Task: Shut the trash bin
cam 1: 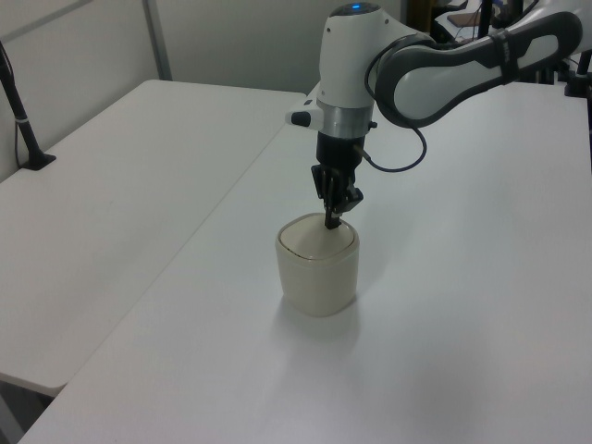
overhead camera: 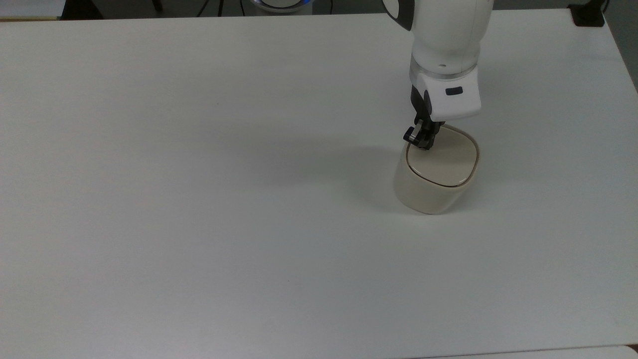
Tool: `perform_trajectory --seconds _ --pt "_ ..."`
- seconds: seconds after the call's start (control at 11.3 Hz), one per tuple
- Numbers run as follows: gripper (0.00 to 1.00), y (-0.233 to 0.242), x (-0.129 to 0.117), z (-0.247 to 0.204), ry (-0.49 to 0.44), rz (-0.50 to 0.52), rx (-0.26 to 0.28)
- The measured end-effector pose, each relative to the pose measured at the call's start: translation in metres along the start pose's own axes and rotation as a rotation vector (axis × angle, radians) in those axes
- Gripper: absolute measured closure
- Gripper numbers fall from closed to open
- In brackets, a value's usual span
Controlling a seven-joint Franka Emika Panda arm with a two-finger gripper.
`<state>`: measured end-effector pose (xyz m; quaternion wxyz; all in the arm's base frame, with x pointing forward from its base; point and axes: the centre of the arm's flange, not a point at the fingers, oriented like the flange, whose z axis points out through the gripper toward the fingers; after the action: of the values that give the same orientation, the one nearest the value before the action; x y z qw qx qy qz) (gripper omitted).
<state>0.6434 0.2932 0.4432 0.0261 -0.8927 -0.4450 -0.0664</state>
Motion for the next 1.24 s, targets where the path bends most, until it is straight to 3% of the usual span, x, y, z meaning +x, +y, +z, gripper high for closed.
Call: perform_trajectory --seconds 0.89,1.15,1.24 --pt "0.99 0.001 0.000 0.000 0.000 -0.001 -0.001" --pt "0.99 0.012 -0.014 -0.051 0.026 0.039 -0.012" --pt "0.94 0.022 -0.026 -0.077 0.037 0.087 -0.014"
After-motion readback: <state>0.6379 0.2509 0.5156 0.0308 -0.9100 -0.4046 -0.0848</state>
